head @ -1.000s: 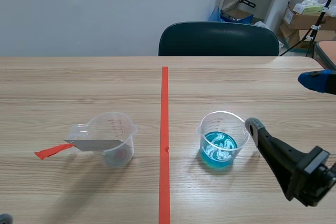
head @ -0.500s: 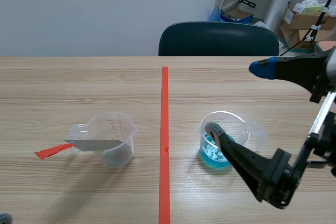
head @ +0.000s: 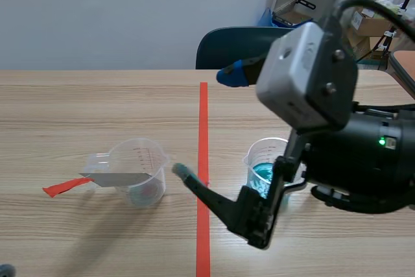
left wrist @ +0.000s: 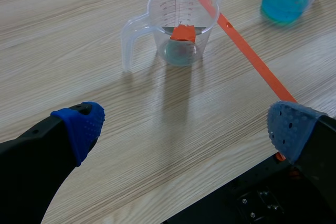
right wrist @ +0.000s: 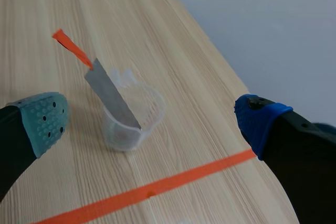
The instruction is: Do the redox reaction experiment
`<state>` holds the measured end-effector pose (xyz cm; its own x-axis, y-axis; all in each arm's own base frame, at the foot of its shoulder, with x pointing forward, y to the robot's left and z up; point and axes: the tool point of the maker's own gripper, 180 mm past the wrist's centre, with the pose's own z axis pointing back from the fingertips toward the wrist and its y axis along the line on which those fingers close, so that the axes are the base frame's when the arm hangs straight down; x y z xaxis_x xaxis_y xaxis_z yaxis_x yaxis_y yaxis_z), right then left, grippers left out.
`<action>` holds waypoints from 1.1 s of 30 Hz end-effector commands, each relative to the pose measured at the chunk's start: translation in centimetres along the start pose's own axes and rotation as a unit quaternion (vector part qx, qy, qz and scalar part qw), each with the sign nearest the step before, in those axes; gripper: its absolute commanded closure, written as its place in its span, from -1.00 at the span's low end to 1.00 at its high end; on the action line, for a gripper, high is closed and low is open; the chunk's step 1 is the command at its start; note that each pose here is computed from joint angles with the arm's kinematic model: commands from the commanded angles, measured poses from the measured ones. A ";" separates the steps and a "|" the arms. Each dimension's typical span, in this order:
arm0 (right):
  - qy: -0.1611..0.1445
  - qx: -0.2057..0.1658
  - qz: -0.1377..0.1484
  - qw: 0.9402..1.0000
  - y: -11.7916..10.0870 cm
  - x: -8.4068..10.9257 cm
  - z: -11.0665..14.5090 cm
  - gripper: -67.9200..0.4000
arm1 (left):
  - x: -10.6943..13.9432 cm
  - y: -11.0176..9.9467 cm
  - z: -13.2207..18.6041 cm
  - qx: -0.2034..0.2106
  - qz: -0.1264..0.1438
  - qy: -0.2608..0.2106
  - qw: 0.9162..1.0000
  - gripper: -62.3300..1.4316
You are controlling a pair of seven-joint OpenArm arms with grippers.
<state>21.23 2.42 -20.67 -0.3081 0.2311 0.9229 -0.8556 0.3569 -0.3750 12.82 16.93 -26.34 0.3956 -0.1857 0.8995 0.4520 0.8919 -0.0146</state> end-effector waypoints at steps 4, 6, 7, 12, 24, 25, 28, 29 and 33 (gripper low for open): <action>-0.016 0.028 0.014 0.999 0.7 0.8 -1.8 -1.00 | 1.2 -0.2 -0.2 -0.002 0.000 -0.019 1.000 -1.00; -0.019 0.045 0.016 0.999 1.4 0.6 -2.7 -1.00 | 1.2 -0.2 -0.2 -0.002 0.000 -0.019 1.000 -1.00; -0.021 0.053 0.016 0.998 1.8 0.5 -3.2 -1.00 | 1.2 -0.2 -0.2 -0.002 0.000 -0.019 1.000 -1.00; -0.028 0.068 0.016 0.997 3.0 0.0 -5.5 -1.00 | 1.2 -0.2 -0.2 -0.002 0.000 -0.019 1.000 -1.00; -0.033 0.101 0.045 0.993 5.9 -1.2 -11.3 -1.00 | 1.2 -0.2 -0.2 -0.002 0.000 -0.019 1.000 -1.00; -0.033 0.099 0.049 0.993 5.9 -1.3 -11.8 -1.00 | 1.2 -0.2 -0.2 -0.002 0.000 -0.019 1.000 -1.00; -0.031 0.102 0.052 0.993 6.3 -1.6 -13.1 -1.00 | 1.2 -0.2 -0.2 -0.002 0.000 -0.019 1.000 -1.00; -0.030 0.105 0.051 0.993 6.5 -1.8 -13.5 -1.00 | 1.2 -0.2 -0.2 -0.002 0.000 -0.019 1.000 -1.00; -0.026 0.100 0.049 0.993 6.6 -2.2 -14.6 -1.00 | 1.2 -0.2 -0.2 -0.002 0.000 -0.019 1.000 -1.00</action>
<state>22.01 17.18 -28.02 -0.3865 0.2445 0.8893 -0.8958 0.1299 -0.4251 12.82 16.95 -26.34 0.3953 -0.1864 0.8994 0.4519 0.8920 -0.0137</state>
